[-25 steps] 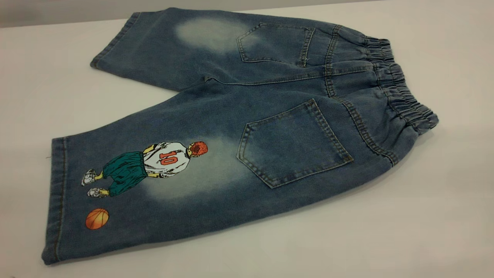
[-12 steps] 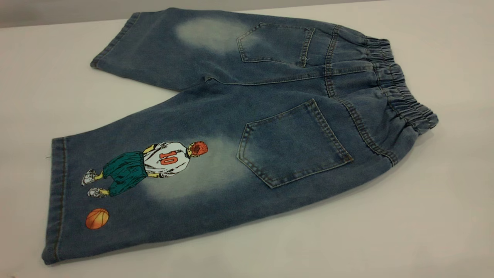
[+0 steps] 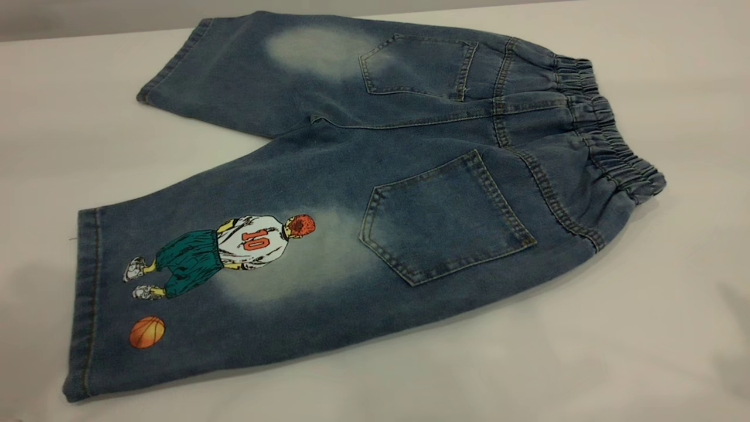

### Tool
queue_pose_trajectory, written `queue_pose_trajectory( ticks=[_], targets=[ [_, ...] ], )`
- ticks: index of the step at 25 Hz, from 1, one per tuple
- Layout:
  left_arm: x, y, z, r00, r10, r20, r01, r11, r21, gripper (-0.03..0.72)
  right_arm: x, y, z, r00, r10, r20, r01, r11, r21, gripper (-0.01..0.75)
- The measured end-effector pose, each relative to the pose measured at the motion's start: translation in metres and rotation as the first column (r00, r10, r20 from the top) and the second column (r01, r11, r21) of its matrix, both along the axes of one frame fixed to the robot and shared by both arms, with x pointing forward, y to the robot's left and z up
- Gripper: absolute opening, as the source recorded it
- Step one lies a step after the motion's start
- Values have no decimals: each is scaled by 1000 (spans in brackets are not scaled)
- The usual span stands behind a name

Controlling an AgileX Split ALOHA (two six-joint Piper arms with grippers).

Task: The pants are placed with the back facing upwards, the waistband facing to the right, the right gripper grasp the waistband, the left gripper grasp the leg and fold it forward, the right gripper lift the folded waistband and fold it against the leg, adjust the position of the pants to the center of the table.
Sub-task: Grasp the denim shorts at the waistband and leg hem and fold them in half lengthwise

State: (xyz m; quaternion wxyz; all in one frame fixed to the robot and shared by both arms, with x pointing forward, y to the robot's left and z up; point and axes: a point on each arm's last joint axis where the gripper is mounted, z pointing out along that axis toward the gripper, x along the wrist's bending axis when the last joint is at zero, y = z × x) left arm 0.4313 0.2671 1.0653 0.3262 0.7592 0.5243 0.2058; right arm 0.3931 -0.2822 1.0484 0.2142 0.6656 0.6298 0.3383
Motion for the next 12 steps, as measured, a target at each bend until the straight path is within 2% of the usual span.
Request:
queue_pose_trajectory(
  ticks=[5, 9, 12],
  targets=[
    [31, -27, -36, 986, -142, -89, 144, 989, 17, 290, 45, 3, -43, 986, 1, -167, 0, 1000, 8, 318],
    [41, -39, -58, 970, -182, -162, 189, 982, 27, 290, 72, 0, -87, 952, 3, -307, -1, 1000, 6, 318],
    [41, -46, -60, 962, -212, -170, 220, 975, 30, 290, 91, -8, -113, 917, -16, -398, 31, 999, 31, 318]
  ],
)
